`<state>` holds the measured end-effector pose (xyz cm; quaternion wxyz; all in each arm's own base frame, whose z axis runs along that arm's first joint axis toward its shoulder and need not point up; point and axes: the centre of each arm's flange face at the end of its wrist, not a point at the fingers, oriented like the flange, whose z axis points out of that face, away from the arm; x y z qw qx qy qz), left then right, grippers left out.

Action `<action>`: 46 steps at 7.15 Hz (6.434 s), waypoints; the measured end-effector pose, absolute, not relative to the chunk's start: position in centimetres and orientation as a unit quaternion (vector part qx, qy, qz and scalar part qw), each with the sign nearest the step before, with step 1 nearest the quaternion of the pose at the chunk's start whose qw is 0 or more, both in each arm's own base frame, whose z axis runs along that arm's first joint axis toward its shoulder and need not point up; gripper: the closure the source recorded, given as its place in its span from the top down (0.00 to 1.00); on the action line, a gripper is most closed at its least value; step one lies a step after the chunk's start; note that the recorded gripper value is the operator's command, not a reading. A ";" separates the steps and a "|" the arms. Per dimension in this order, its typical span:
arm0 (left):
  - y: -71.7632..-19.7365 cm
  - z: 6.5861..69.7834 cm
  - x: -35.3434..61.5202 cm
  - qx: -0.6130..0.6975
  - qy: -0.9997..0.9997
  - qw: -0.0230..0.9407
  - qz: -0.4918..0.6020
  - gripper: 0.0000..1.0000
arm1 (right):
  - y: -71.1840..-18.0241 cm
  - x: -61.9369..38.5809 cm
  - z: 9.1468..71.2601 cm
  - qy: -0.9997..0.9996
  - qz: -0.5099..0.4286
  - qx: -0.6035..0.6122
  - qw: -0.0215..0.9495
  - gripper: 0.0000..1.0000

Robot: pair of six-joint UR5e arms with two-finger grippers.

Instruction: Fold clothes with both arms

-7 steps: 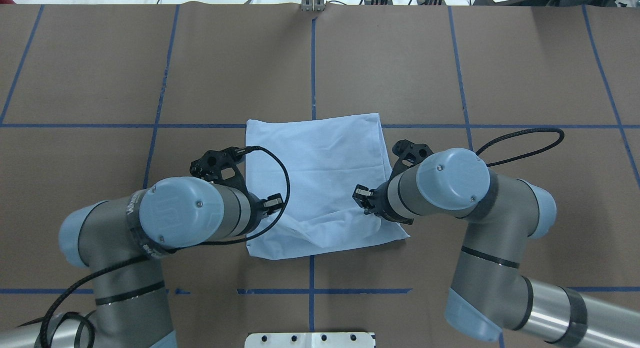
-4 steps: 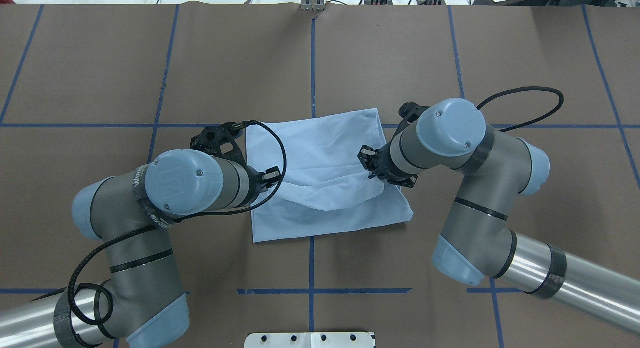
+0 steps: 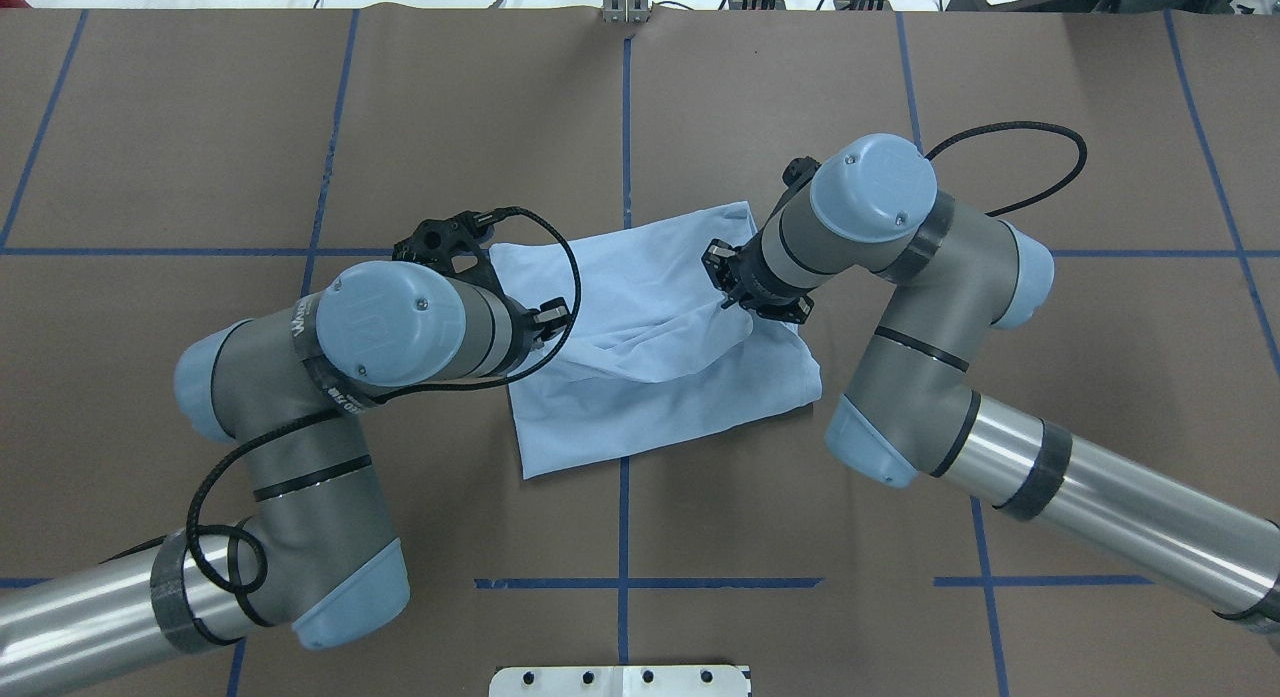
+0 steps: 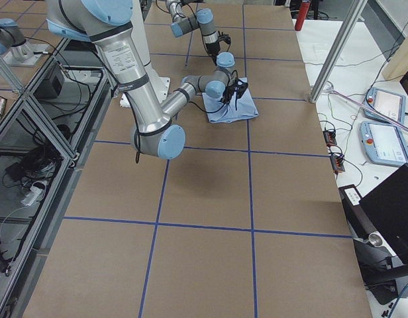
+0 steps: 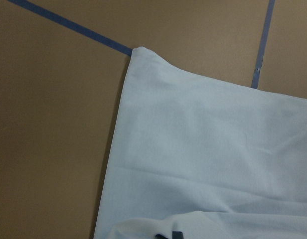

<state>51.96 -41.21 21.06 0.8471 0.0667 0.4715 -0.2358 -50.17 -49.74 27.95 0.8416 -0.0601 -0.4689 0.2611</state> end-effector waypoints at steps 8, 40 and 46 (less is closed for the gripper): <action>-58.1 25.3 48.1 0.123 0.464 0.846 -0.233 1.00 | -65.2 -46.7 26.0 -0.450 0.300 -0.088 0.836 1.00; -51.5 62.0 -6.4 0.076 0.341 0.931 0.104 1.00 | -50.7 5.2 59.9 -0.352 0.049 0.049 0.933 1.00; -51.6 61.7 -6.4 0.073 0.340 0.933 0.093 1.00 | -50.0 4.2 63.0 -0.365 -0.009 0.032 0.930 1.00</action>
